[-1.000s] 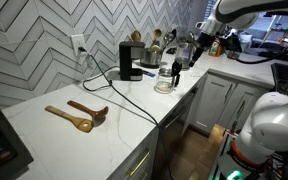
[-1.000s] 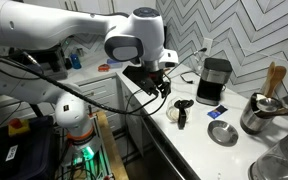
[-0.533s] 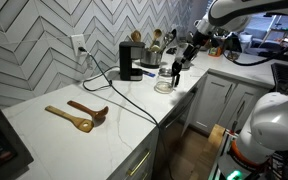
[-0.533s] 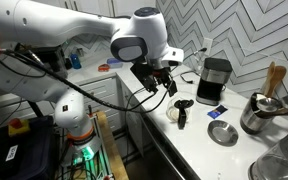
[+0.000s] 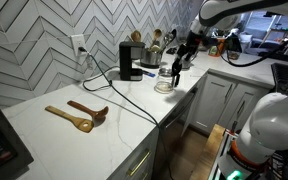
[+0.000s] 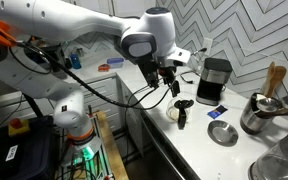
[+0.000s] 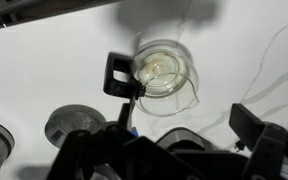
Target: Close the lid of the small clear kettle on the counter
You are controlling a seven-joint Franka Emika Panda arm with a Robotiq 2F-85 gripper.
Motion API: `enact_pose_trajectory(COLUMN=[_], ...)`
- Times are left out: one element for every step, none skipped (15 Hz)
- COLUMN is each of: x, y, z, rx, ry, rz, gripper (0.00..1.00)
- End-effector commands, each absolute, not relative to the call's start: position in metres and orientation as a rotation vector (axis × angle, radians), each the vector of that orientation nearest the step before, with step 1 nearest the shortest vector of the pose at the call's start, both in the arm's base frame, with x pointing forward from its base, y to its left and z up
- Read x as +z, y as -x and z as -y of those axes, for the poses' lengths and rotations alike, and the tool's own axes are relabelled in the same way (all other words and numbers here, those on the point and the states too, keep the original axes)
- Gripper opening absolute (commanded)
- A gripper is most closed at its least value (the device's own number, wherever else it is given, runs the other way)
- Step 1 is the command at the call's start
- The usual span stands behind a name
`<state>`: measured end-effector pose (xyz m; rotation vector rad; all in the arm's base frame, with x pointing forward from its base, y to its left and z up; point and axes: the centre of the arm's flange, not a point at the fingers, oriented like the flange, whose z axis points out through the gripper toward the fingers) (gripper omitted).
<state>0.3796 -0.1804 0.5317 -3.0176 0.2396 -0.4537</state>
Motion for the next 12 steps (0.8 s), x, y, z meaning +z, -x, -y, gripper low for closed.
enact_pose_trajectory(x=[0.534, 0.534, 0.534, 0.533, 0.533, 0.531, 0.529, 0.525, 0.523, 0.522, 0.521, 0.525], y=[-0.398, -0.402, -0.406, -0.41, -0.413, -0.418, -0.422, -0.425, -0.428, -0.43, -0.432, -0.432], z=[0.191, 0.193, 0.195, 0.198, 0.199, 0.201, 0.203, 0.204, 0.206, 0.206, 0.207, 0.206], rx=[-0.359, -0.341, -0.328, -0.311, -0.307, -0.295, -0.292, -0.278, -0.277, -0.272, -0.272, -0.276], ry=[3.009, 3.015, 3.019, 3.027, 3.026, 3.017, 3.025, 3.023, 3.031, 3.033, 3.034, 3.031], rz=[-0.323, -0.328, -0.33, -0.323, -0.323, -0.328, -0.33, -0.328, -0.332, -0.34, -0.341, -0.337], gripper=[1.0, 1.0, 1.0, 1.0, 1.0, 1.0, 1.0, 1.0, 1.0, 1.0, 1.0, 1.0])
